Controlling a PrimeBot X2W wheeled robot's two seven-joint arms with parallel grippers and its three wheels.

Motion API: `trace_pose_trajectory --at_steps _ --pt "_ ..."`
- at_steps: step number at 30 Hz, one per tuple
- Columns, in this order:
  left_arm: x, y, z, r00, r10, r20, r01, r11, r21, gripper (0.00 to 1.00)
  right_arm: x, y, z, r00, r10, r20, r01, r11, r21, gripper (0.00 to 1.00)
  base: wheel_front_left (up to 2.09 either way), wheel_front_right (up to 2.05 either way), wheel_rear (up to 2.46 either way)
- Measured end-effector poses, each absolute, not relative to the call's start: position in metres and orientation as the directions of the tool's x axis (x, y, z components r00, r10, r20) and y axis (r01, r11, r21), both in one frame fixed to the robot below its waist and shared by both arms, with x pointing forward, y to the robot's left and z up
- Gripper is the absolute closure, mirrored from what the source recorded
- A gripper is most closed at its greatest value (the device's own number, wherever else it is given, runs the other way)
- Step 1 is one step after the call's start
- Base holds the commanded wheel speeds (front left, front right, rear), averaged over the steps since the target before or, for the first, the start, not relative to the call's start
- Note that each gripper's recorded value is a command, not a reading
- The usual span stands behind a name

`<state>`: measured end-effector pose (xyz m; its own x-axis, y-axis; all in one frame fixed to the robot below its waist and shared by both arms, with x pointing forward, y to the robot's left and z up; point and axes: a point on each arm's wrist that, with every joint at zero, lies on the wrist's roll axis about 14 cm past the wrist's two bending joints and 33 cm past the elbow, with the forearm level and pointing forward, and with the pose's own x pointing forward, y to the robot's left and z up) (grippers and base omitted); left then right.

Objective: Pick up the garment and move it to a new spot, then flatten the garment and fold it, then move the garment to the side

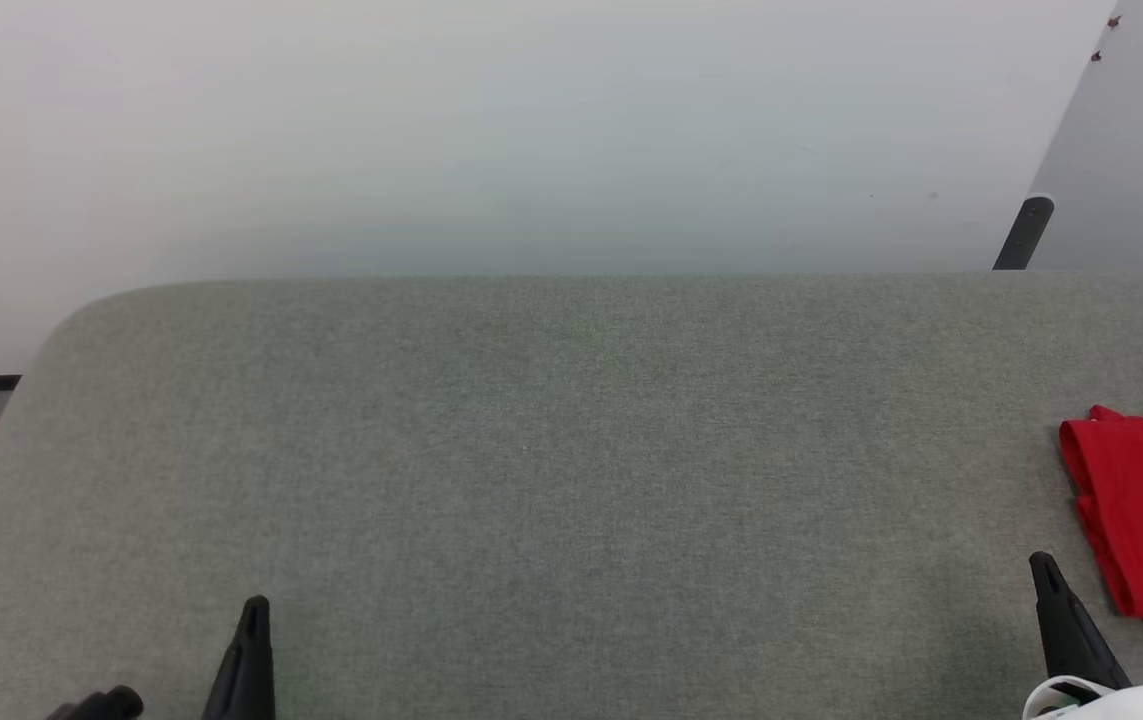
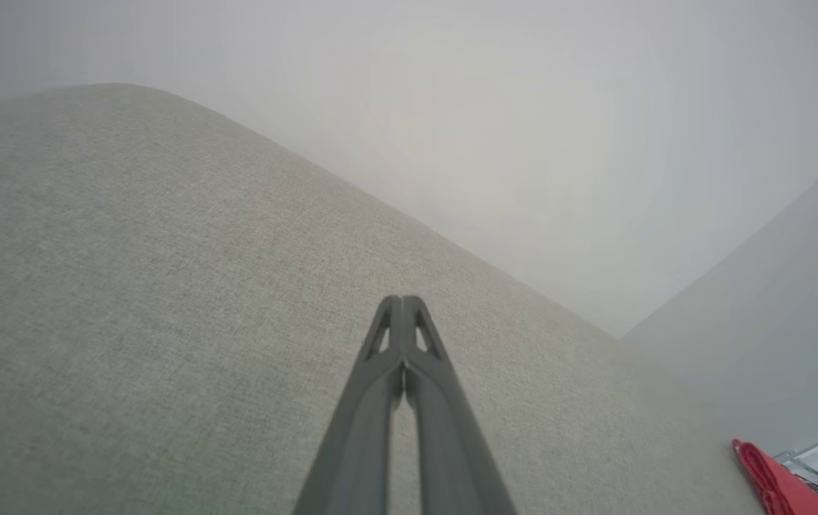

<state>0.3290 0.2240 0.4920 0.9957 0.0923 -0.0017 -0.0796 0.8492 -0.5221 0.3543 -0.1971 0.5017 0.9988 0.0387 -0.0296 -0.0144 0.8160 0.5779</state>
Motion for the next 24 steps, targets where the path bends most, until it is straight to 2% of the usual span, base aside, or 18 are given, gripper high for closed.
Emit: trace_pose_trajectory --at_steps 24 --pt "0.347 0.221 0.490 0.995 0.091 -0.039 -0.089 0.634 -0.768 1.00 0.365 -0.199 0.500 0.999 0.019 -0.037 0.018 0.605 0.796 1.00 0.00 0.00 0.00"
